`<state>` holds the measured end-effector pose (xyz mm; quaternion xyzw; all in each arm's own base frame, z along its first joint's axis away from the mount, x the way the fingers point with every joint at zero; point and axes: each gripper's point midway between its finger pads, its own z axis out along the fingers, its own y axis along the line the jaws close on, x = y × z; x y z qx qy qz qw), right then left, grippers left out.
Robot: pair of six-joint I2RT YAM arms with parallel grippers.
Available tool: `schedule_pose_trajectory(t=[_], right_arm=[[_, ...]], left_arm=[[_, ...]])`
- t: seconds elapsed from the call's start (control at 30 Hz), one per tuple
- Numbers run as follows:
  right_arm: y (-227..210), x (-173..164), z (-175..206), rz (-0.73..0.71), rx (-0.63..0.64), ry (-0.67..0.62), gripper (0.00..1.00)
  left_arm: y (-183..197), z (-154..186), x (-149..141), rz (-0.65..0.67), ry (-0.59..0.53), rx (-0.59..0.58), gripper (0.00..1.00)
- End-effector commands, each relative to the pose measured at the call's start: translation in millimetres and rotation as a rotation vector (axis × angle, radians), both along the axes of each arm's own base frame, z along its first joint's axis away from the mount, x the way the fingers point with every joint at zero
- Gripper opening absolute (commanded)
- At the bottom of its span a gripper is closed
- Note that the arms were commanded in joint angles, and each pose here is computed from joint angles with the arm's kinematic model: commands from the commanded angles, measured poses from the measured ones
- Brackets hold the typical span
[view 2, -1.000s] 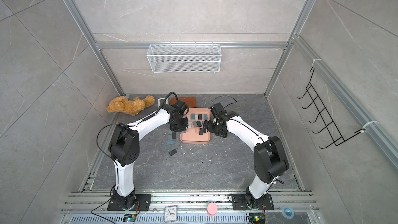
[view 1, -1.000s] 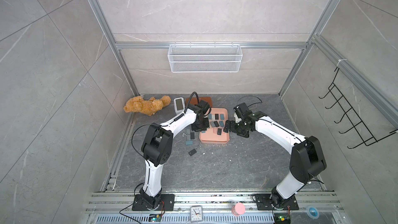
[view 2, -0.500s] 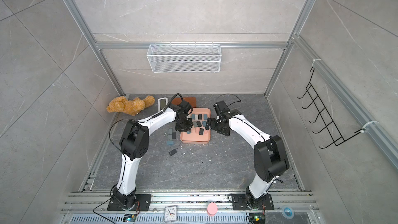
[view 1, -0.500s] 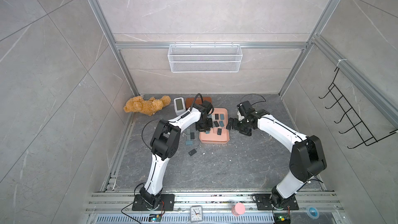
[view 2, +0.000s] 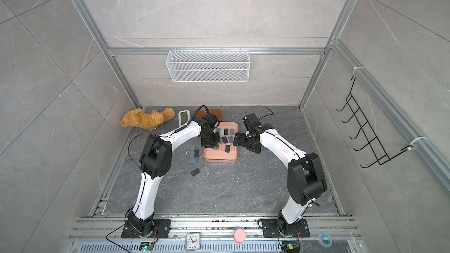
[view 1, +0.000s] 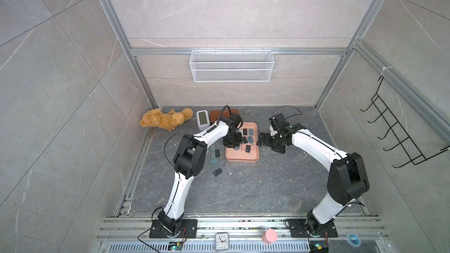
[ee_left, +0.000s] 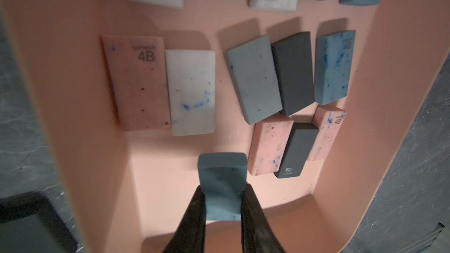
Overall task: Put the eraser in the storage box
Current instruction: Place the eraser in the storage box.
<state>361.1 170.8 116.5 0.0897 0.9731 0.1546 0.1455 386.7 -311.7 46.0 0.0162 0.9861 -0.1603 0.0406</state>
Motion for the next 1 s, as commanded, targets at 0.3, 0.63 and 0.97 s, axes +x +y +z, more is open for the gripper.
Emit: schedule_pose_trajectory(t=[0.3,0.63,0.97], right_arm=[[-8,-8,-3,-0.01,-0.012,0.027,1.0],[-11,-11,-1,-0.018,-0.011,0.024,1.0],[-13,-15,0,-0.021,-0.016,0.025,1.0]], left_arm=[[-7,-8,-3,-0.033,0.023,-0.004,0.23],[-7,-11,-2,-0.035,0.024,0.0,0.28],[-9,-13,1,-0.027,0.025,-0.001,0.29]])
